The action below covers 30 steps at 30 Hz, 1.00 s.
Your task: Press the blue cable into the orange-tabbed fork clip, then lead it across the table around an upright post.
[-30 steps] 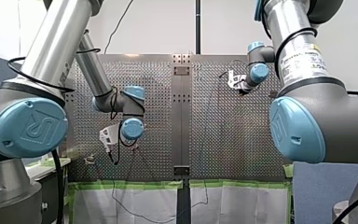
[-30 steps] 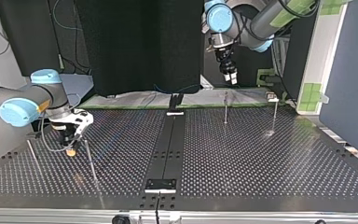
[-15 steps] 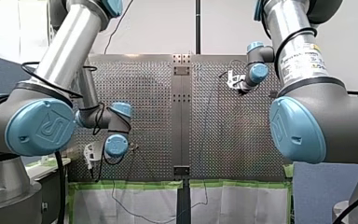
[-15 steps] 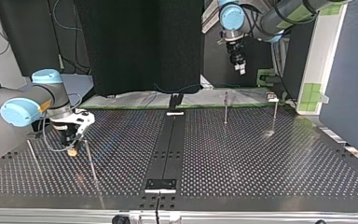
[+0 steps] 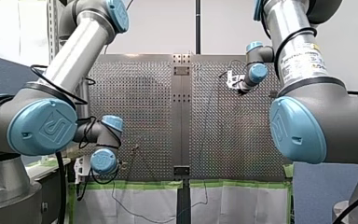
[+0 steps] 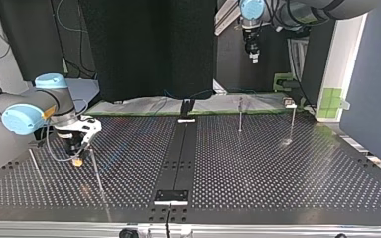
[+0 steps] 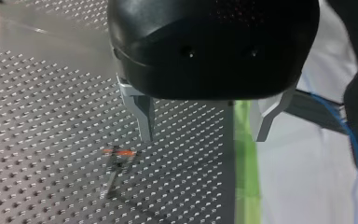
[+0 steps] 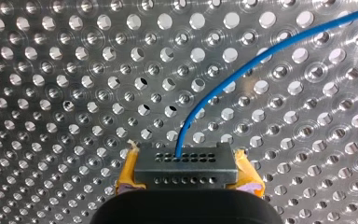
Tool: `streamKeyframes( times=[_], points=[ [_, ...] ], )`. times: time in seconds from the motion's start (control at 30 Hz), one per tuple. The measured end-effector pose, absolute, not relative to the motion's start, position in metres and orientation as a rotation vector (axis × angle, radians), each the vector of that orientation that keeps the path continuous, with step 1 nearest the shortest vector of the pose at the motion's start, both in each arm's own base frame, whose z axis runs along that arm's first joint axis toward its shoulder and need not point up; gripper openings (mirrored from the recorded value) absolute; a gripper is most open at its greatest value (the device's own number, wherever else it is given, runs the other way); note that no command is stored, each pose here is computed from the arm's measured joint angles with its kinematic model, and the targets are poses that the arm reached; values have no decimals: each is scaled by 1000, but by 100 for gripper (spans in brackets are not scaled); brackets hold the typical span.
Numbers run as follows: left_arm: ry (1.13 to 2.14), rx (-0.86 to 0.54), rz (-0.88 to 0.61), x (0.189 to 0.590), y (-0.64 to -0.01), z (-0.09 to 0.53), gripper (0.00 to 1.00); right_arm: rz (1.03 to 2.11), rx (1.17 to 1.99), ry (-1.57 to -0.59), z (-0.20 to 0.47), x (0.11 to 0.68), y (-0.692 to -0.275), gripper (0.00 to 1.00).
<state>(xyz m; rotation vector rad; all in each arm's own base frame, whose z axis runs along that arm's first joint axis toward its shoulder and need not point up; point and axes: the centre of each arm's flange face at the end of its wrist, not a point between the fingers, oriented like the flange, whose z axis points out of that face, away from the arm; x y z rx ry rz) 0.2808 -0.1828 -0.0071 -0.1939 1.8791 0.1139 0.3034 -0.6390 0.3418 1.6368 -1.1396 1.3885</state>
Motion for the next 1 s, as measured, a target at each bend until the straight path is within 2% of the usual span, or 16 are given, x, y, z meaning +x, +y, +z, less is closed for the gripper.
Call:
streamKeyframes(
  times=[0.23,0.7,1.0],
  points=[
    [1928,-143,76,267,-184,-26,100,1389,1638,-1138,342,305,-638,0],
    [1956,-41,-26,305,-210,-30,100,1379,1640,-1132,342,309,-636,0],
    [1913,-29,-110,342,-224,-6,100,1375,1640,-1129,342,311,-635,0]
  ],
)
